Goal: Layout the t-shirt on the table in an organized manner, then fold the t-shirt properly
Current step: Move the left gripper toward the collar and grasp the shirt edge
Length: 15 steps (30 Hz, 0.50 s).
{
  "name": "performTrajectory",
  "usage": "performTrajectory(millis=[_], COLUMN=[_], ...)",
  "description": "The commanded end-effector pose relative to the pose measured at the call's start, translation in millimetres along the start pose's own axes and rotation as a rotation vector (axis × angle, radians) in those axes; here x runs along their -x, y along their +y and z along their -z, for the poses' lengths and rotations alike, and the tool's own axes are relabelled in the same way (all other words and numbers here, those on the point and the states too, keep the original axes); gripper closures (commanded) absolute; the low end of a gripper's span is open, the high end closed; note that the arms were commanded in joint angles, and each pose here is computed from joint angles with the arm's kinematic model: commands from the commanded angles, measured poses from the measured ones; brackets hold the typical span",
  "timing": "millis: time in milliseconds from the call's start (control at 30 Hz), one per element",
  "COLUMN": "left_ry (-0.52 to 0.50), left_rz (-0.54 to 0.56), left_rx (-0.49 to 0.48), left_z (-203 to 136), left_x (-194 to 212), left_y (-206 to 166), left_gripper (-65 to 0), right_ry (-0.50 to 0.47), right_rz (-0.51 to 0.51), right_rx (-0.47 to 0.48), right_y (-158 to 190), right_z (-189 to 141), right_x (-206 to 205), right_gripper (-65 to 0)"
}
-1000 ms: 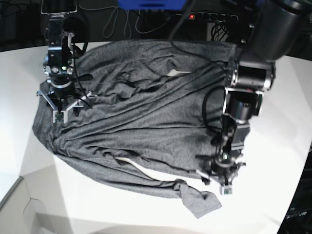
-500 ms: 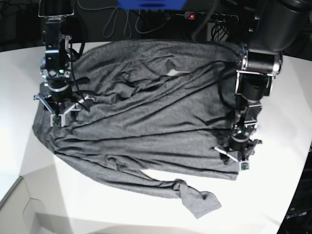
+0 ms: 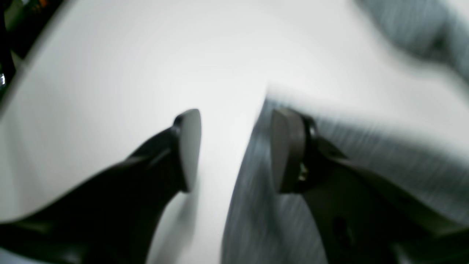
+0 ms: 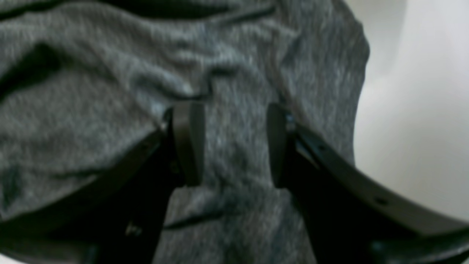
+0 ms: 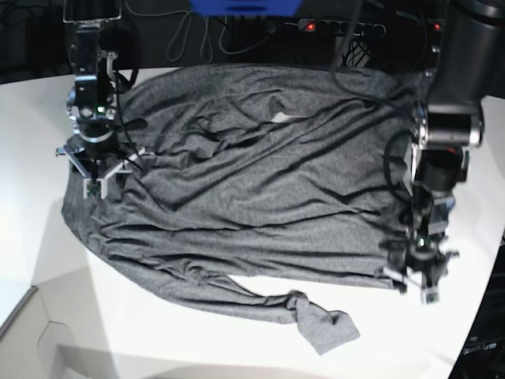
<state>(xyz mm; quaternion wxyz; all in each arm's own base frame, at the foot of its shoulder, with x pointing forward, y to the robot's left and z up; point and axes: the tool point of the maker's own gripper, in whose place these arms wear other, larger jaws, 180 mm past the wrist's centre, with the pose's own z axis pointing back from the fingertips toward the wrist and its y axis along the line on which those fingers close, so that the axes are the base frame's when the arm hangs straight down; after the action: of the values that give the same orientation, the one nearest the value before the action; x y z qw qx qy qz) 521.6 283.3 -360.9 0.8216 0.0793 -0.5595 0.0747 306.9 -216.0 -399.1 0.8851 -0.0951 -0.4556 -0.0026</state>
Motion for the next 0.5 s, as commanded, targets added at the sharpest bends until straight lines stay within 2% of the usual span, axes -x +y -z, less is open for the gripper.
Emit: performTrajectory(millis=[0,133,267,333,433,467], left_ry=[-0.09,-0.11,-0.027,0.014,-0.003,-0.011], left_rz=[-0.011,-0.02,-0.026,-0.045,-0.132,-0.162], left_rx=[0.009,0.017,0.035,0.037,0.043,0.05], left_z=[5.5,7.8,7.2,2.8,-2.5,-6.3], left_x=[-40.6,-54.4,-31.7,-7.8,-5.6,-2.5], left_y=[-3.8,-9.5,-21.8,-23.5,-23.5,-24.8], left_gripper=[-29.8,-29.6,-29.5,-29.4,-29.3,-29.3], right_ry=[-0.067,-0.101,-0.087,-0.079,-0.048,-0.026], right_rz=[-0.005,-0.005,-0.013,-0.013,-0.011,-0.01], right_rx=[0.01,0.01,0.009,0.008,0.009,0.009], right_y=[-4.8,-4.8,-5.2,-4.6,-4.8,-4.9], right_z=[-1.2,-5.8,-16.5,-21.4,-23.7,-23.1], right_x=[-21.3,-33.8,-34.7,-35.8,-33.3,-30.3], right_gripper=[-27.4,-27.3,-25.1,-17.5,-0.2,0.0])
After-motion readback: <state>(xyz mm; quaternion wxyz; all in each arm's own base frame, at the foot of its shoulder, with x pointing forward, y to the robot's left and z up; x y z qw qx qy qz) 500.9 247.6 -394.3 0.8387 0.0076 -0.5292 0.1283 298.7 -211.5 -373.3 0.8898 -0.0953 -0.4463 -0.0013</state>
